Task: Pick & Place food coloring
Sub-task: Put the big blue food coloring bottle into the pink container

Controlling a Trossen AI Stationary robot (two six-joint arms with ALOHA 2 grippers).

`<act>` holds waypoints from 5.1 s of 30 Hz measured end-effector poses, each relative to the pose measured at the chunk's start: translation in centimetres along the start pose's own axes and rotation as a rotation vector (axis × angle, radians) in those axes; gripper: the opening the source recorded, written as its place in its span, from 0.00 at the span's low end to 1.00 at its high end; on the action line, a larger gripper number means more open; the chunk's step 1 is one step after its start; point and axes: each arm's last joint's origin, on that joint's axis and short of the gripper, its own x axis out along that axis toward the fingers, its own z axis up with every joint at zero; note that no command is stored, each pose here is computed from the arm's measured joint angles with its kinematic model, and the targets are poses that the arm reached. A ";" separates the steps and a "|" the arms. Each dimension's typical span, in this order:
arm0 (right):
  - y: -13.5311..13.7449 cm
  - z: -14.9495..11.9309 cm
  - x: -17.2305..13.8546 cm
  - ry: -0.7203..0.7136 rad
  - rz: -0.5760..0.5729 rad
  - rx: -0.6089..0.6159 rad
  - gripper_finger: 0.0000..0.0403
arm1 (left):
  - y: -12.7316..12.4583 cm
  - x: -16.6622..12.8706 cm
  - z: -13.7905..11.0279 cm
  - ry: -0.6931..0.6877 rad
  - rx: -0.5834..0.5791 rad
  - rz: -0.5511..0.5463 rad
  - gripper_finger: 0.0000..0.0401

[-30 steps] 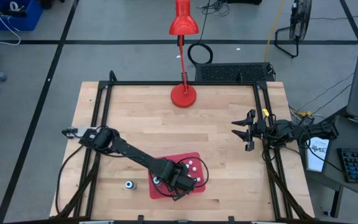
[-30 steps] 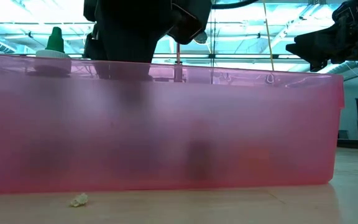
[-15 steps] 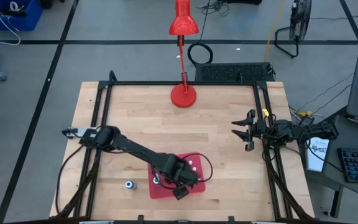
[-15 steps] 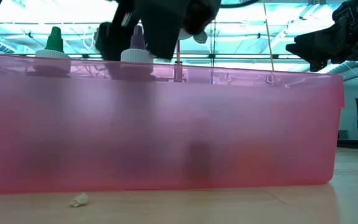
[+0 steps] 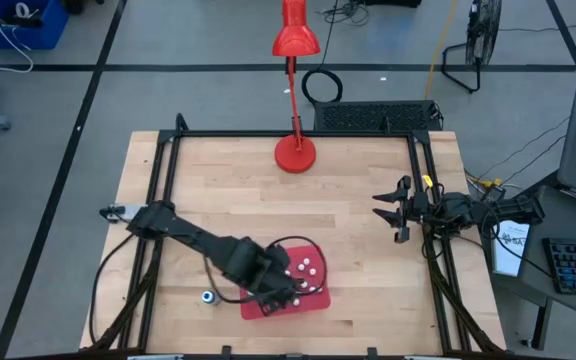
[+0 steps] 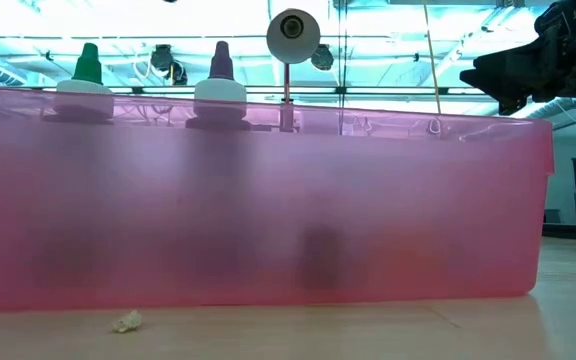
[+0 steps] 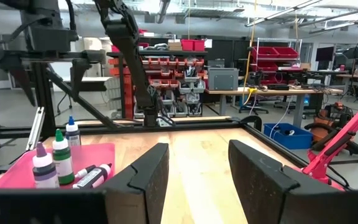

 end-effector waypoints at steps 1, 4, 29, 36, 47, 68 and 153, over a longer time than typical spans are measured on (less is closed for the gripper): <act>0.0 0.0 0.0 0.000 -0.001 0.000 0.39 | 0.0 -0.4 -0.5 -0.018 -0.013 0.009 0.76; 0.0 -0.1 0.0 0.006 0.000 -0.002 0.39 | -0.2 -1.0 -1.8 -0.058 -0.076 0.004 0.73; 0.0 -0.1 0.0 0.006 0.000 -0.002 0.39 | 5.9 -2.1 -13.4 -0.136 -0.355 0.150 0.58; 0.0 -0.1 0.0 0.006 0.000 -0.002 0.39 | 10.1 -1.3 -15.3 -0.070 -0.572 0.138 0.59; 0.0 -0.1 0.0 0.006 0.000 -0.002 0.39 | 8.3 2.9 -15.0 0.029 -0.534 -0.090 0.57; 0.0 -0.1 0.0 0.006 0.000 -0.002 0.39 | 8.2 5.6 -15.4 0.075 -0.613 -0.096 0.57; 0.0 -0.1 0.0 0.006 0.000 -0.002 0.39 | 5.7 10.4 -15.6 0.118 -0.429 -0.006 0.44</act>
